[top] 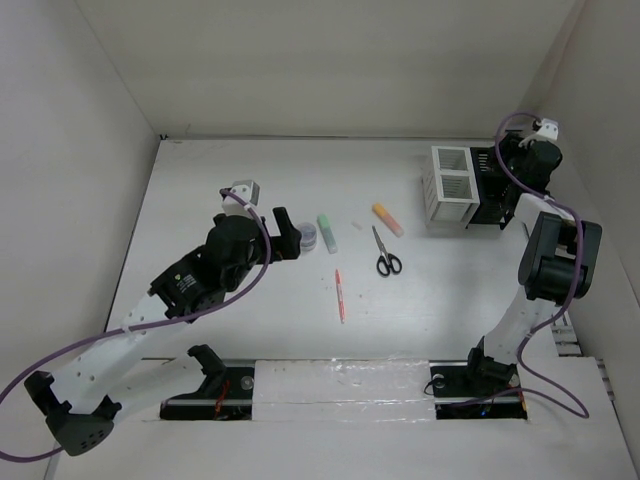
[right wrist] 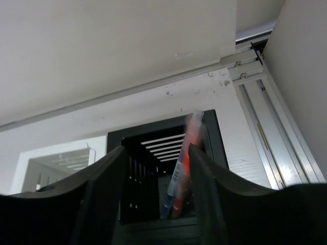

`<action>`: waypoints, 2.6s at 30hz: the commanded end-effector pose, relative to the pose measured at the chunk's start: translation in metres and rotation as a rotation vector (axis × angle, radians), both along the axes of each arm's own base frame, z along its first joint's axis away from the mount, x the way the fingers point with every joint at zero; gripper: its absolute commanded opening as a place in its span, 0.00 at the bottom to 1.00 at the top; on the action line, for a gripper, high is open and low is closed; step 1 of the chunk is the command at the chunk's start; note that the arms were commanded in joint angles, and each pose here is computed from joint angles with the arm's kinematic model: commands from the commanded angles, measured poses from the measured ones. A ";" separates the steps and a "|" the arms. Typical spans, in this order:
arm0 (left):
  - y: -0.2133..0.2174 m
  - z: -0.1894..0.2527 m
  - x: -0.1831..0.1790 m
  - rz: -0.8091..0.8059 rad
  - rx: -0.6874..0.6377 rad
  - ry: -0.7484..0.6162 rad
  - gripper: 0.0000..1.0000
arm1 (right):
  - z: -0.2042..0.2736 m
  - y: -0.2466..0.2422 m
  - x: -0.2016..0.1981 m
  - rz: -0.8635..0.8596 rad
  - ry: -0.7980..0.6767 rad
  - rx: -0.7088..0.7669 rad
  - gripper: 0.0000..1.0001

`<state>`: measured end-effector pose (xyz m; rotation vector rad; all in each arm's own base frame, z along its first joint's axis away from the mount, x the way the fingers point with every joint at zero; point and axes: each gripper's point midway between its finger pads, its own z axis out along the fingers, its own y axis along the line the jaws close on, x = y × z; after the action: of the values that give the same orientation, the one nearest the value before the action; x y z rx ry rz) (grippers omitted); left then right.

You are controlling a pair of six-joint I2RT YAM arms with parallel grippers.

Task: Sort the stationery into containers
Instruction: Place the pen in the storage box, then pick up the stationery from the center of the board.

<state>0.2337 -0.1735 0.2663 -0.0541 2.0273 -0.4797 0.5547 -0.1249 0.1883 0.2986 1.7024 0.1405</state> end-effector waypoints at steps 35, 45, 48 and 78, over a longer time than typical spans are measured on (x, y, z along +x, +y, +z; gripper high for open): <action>0.051 -0.012 0.054 0.519 -0.008 0.172 1.00 | 0.012 0.350 -0.222 0.467 0.353 -0.102 0.90; 0.080 0.030 0.044 0.543 -0.031 0.043 1.00 | -0.043 0.412 -0.312 0.573 0.481 -0.055 0.86; 0.081 0.030 0.045 0.551 -0.028 0.039 1.00 | -0.061 0.418 -0.325 0.570 0.519 -0.103 0.85; 0.073 0.025 0.043 0.465 -0.010 0.031 1.00 | -0.160 0.442 -0.337 0.480 0.726 -0.259 0.40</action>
<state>0.2765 -0.1021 0.2875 -0.5346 1.9819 -0.1819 0.2150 0.3028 0.0235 -0.3274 2.4846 0.1540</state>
